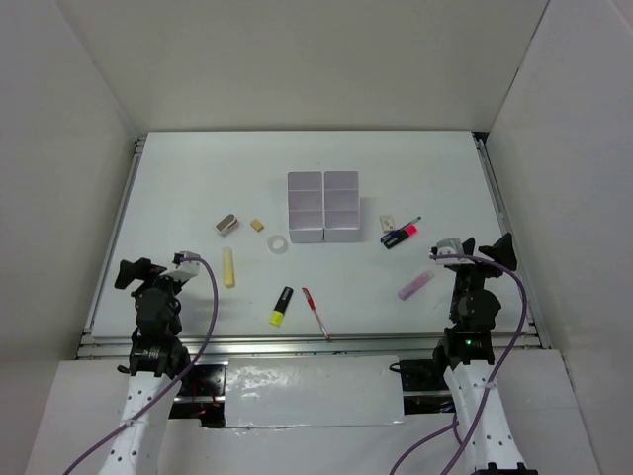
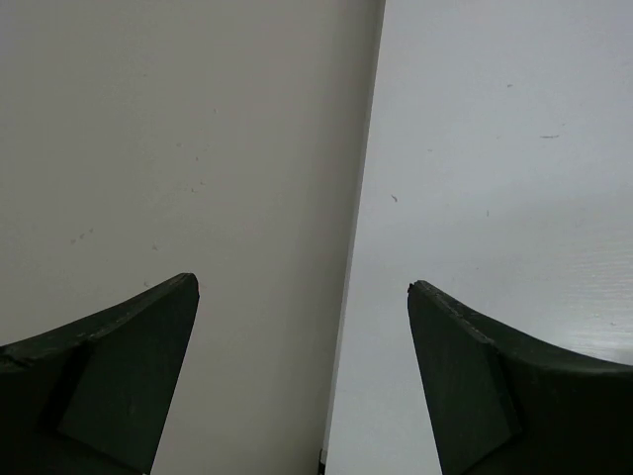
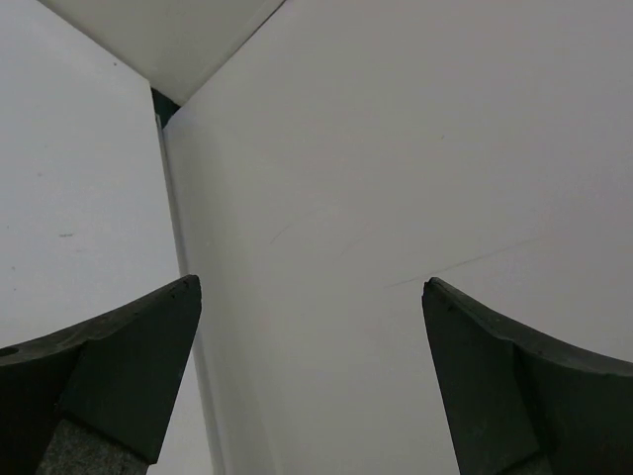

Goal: Sort the stationery into containers
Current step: Pick up the pen from the corner of the board, then place the pen in the storage box, then pick up the pen from the center of the board.

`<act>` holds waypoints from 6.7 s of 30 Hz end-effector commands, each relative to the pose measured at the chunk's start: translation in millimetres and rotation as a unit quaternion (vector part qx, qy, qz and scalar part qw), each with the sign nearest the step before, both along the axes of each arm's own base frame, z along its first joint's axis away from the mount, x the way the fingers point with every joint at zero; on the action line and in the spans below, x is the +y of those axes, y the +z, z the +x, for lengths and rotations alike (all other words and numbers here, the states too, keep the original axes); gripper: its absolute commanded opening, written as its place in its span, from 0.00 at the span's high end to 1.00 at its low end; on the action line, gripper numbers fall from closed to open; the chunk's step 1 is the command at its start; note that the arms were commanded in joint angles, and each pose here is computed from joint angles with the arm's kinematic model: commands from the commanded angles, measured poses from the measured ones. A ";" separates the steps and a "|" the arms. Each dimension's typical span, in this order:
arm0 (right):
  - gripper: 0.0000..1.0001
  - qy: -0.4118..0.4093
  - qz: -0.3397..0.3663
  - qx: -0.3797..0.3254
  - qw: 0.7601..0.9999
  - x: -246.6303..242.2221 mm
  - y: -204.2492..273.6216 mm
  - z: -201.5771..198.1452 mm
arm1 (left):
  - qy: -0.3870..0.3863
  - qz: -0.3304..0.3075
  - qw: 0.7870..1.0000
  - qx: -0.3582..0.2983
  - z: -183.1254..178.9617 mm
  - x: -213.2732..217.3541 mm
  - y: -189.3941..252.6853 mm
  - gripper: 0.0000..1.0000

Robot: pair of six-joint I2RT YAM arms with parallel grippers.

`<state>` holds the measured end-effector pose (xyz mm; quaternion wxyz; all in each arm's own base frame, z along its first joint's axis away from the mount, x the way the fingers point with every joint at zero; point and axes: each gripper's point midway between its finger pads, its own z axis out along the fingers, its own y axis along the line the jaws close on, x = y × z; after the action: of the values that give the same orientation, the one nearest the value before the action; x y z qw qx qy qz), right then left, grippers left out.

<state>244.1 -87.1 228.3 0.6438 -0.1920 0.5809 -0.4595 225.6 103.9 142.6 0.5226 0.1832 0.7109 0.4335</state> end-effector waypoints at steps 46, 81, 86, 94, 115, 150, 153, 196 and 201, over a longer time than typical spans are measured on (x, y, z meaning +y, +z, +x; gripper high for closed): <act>0.39 0.193 0.317 0.692 0.619 426.8 -178.6 -47.5 | 0.043 -0.403 0.912 -0.069 24.7 -38.3 116.9 0.01; 1.00 0.364 0.366 0.489 0.703 423.0 4.1 45.0 | -0.046 -0.390 0.918 -0.048 21.2 -62.4 107.0 0.01; 1.00 0.457 0.413 0.324 0.718 404.1 115.8 86.6 | -0.096 -0.405 0.908 -0.053 25.1 -79.1 112.1 0.01; 1.00 0.508 0.448 0.124 0.725 379.6 193.1 159.0 | -0.163 -0.409 0.897 -0.040 30.0 -101.7 119.1 0.01; 1.00 0.464 0.477 -0.034 0.746 360.6 143.4 238.0 | -0.162 -0.408 0.898 -0.001 55.6 -103.9 97.2 0.01; 0.42 0.430 0.495 0.066 0.752 383.5 75.0 241.2 | -0.146 -0.400 0.905 0.020 69.6 -99.0 87.1 0.01; 0.46 0.396 0.541 0.065 0.739 357.7 122.8 234.6 | -0.148 -0.398 0.905 0.023 70.6 -99.5 89.7 0.01; 0.60 -0.195 0.570 0.516 0.609 76.2 -200.8 213.0 | -0.080 -0.411 0.907 0.044 83.0 -83.8 64.0 0.01; 0.58 -0.196 0.558 0.519 0.617 78.0 -199.7 214.8 | -0.077 -0.411 0.907 0.044 82.1 -83.1 61.6 0.01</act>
<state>456.2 -6.1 20.3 0.1103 0.1259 0.9854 0.0328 302.7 19.4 191.3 0.5294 0.0322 0.8463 0.0503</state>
